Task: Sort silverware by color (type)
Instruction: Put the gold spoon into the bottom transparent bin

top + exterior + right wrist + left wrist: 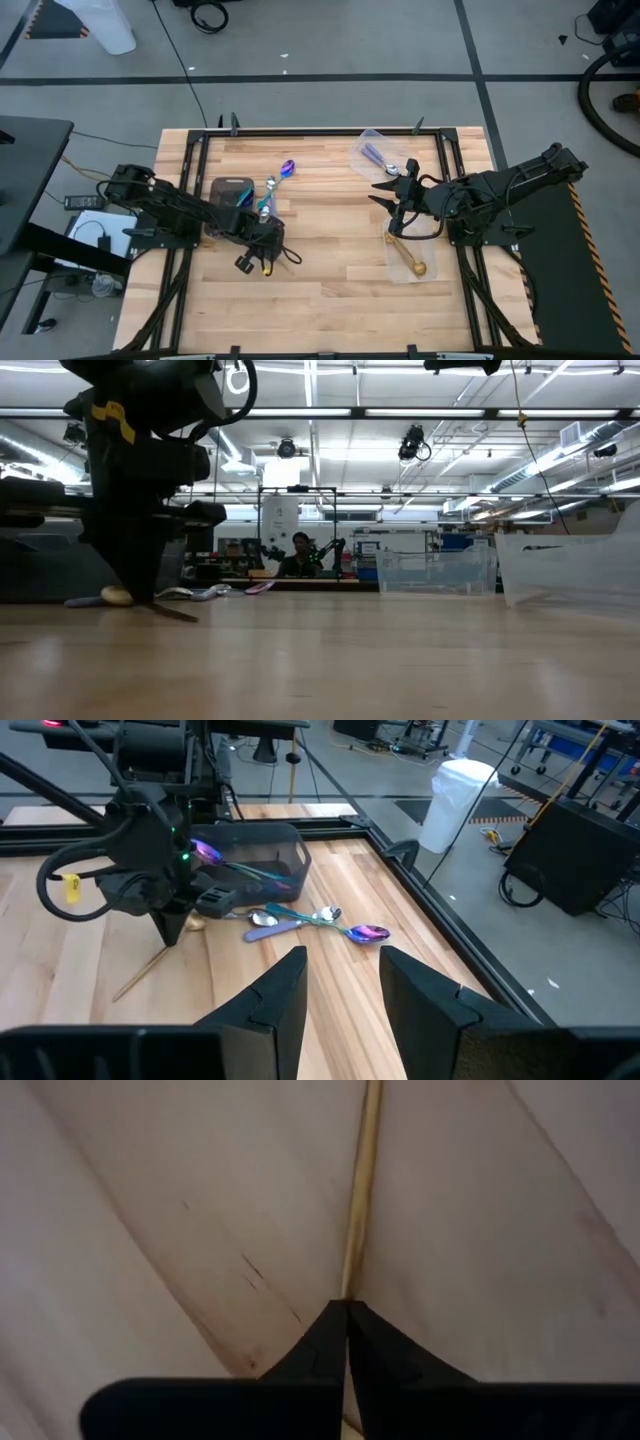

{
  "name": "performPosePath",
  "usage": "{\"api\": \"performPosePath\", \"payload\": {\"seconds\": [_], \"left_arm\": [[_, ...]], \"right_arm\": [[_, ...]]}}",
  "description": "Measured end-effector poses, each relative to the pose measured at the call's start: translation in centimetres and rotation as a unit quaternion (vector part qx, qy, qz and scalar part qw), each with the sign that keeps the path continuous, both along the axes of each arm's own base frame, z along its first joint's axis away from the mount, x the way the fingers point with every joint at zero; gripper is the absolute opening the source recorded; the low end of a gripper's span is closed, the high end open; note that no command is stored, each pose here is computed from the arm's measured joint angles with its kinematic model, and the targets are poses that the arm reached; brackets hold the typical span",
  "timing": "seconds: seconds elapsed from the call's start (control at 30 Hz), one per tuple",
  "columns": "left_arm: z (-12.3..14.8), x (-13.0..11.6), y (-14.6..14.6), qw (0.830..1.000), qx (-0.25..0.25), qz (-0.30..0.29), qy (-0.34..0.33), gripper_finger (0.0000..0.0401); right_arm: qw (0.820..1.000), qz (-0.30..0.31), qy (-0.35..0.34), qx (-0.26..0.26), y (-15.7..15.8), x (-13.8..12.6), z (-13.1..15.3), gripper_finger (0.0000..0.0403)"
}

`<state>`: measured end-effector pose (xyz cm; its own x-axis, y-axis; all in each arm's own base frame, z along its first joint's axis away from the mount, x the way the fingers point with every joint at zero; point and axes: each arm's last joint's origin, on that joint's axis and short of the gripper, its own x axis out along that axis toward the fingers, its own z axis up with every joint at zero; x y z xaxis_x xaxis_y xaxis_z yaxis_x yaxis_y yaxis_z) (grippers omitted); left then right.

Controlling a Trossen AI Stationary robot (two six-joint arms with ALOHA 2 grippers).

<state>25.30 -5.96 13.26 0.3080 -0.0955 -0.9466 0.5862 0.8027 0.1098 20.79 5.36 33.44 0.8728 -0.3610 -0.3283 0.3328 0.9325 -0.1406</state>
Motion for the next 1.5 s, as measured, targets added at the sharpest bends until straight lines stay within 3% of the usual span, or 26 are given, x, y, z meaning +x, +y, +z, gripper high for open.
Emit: {"api": "performPosePath", "payload": {"seconds": [0.3,0.43,0.57,0.83,1.07,1.33,1.5], "left_arm": [[-0.4,0.3,-0.2,1.0,-0.001,0.005,-0.008,0.011],[-0.4,0.4,0.2,0.999,-0.012,0.038,-0.002,0.0125],[-0.5,0.3,0.5,0.998,-0.032,0.052,0.008,0.0103],[-0.5,0.2,0.4,0.998,-0.037,0.046,0.014,0.0015],[0.5,0.7,-0.1,0.999,-0.011,0.044,-0.009,0.0013],[4.0,3.4,-0.8,0.994,-0.001,0.056,-0.089,0.0011],[6.2,4.9,-1.0,0.984,0.005,0.109,-0.138,0.001]], "right_arm": [[1.0,0.001,0.0,0.0,0.0,0.0,0.0,0.0137],[1.0,0.001,0.0,0.0,0.0,0.0,0.0,0.0137],[1.0,0.001,0.0,0.0,0.0,0.0,0.0,0.0137],[1.0,0.001,0.0,0.0,0.0,0.0,0.0,0.0137],[1.0,0.001,0.0,0.0,0.0,0.0,0.0,0.0137],[1.0,0.001,0.0,0.001,0.0,0.0,0.0,0.0137],[1.0,0.002,0.001,-0.004,0.0,0.0,0.0,0.0137]]}}
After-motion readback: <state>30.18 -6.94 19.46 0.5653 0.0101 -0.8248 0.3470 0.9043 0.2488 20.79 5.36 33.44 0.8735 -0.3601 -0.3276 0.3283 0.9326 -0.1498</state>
